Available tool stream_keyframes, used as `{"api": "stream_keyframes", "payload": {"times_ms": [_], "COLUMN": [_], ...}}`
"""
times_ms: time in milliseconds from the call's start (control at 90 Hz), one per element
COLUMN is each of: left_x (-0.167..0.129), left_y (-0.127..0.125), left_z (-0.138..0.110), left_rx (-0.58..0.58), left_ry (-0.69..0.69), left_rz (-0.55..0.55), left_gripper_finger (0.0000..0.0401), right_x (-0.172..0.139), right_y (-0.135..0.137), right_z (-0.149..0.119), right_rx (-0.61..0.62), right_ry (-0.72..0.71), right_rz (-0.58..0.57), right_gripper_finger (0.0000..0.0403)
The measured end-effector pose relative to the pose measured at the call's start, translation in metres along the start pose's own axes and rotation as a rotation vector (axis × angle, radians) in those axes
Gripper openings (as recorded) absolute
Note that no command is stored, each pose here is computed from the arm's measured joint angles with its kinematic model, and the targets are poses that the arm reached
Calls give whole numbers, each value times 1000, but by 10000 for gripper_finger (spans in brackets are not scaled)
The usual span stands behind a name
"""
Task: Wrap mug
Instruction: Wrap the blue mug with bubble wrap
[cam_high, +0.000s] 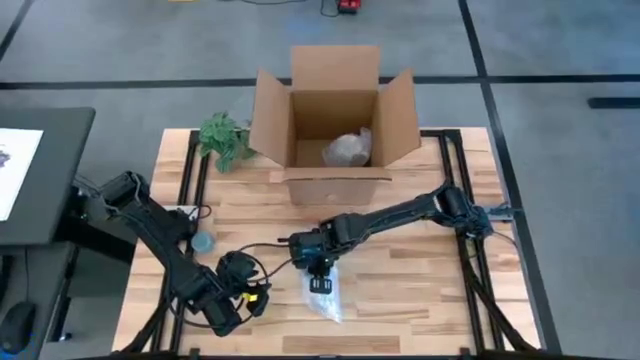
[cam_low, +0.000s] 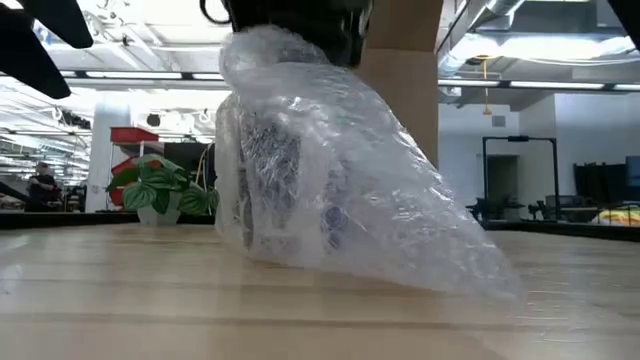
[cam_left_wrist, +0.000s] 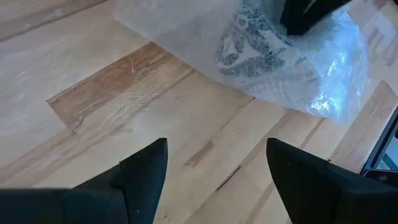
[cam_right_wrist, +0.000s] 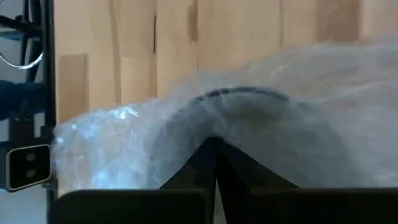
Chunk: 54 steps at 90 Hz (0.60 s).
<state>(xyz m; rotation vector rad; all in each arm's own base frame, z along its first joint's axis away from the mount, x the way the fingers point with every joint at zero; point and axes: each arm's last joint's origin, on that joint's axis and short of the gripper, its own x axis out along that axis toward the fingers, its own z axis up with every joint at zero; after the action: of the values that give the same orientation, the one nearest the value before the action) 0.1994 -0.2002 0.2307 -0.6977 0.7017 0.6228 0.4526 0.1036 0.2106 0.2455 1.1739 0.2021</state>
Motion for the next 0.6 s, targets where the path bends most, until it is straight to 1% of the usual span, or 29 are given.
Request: {"api": "stream_keyframes", "payload": {"times_ms": [178,333,500,600], "left_x": [0,0,0,0], "left_y": [0,0,0,0], "left_z": [0,0,0,0], "left_rx": [-6,-8,-9,-8], "left_ry": [-6,-8,-7,-7], "left_rz": [0,-1,-1,-1], "left_gripper_finger": [251,251,251,251], "right_x": [14,17,1,-16], "right_y": [-10,-13,-7,0], "right_z": [-9,-11,-2,10], "right_rx": [24,36,58,52], "right_ry": [-12,-9,10,-18], "right_rz": [5,3,-3,6], "right_gripper_finger": [0,0,0,0]}}
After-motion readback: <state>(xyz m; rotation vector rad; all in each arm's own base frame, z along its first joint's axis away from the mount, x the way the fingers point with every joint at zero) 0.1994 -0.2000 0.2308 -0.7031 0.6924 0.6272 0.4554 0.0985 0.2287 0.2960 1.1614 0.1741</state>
